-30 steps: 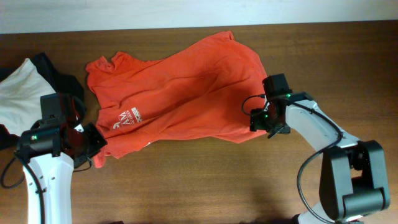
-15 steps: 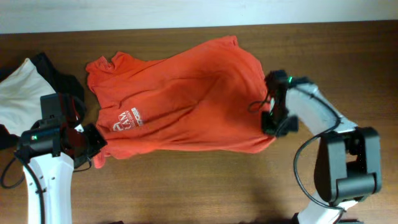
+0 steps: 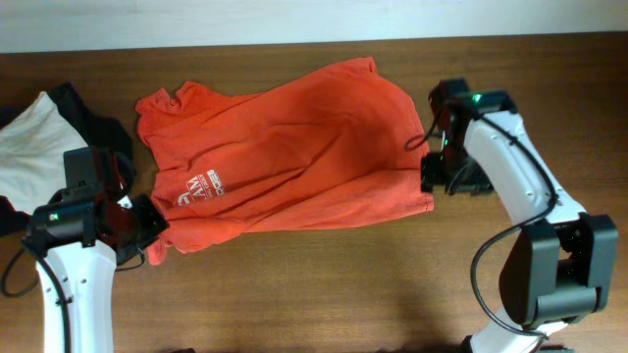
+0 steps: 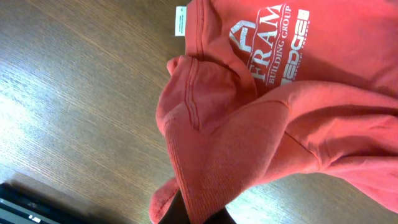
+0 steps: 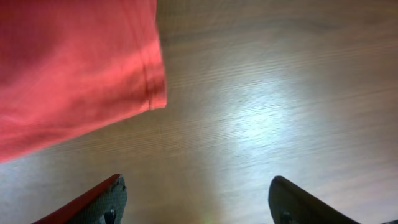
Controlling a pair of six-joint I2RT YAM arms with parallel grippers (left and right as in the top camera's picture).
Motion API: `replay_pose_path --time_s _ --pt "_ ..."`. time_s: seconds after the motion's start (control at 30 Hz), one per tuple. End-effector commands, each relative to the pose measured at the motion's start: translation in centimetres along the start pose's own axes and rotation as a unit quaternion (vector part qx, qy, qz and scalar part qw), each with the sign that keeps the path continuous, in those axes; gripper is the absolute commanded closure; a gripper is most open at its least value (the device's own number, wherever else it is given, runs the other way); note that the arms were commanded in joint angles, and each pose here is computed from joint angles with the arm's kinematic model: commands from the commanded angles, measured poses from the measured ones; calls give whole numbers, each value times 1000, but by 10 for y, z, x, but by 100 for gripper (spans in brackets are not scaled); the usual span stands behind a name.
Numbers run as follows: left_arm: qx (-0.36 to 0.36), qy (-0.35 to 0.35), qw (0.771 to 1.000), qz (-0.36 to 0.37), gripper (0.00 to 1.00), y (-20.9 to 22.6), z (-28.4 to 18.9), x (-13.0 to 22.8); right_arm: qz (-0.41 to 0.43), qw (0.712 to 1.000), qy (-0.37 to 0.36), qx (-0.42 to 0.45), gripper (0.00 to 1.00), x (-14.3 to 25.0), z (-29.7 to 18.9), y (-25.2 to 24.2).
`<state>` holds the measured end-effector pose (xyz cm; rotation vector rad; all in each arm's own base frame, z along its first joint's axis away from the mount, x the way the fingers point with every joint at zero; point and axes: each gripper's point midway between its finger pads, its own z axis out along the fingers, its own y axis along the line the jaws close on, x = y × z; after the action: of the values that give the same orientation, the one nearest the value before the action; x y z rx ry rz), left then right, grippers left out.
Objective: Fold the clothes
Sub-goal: 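Grasp the shirt's right edge with the right gripper, then lift the shirt with both grippers and shake it out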
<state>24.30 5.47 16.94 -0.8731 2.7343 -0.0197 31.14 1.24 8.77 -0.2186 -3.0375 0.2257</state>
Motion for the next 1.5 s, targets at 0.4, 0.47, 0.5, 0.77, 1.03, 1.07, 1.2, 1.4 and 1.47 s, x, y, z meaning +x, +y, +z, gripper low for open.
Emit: replay_pose_path --time_s 0.4,0.47,0.5,0.77,1.03,1.07,1.2,1.4,1.47 --pt "-3 -10 1000 5 100 2 -3 -4 6 993 -35 -113 33 2 87 47" --pt "-2 -10 1000 5 100 2 -3 -4 7 992 -48 -117 41 -4 88 49" --pt "-2 -10 1000 5 100 2 -3 -4 7 991 -60 -120 45 -9 87 50" --pt "-2 -10 1000 5 100 2 -3 -4 7 991 -61 -120 96 -10 87 50" --pt "39 -57 997 29 100 -16 -11 -28 23 990 -74 -122 96 -20 -11 18" --pt "55 -70 995 39 100 -23 -15 -35 31 987 -97 -126 96 -26 -38 10" --pt "118 -149 978 82 100 -52 -55 -70 33 970 -196 -139 96 -34 -142 -18" --pt "162 -287 940 87 100 -70 -161 -117 31 926 -343 -154 96 -7 -270 -41" --pt "174 -327 925 88 100 -73 -199 -124 33 905 -392 -160 96 5 -305 -48"
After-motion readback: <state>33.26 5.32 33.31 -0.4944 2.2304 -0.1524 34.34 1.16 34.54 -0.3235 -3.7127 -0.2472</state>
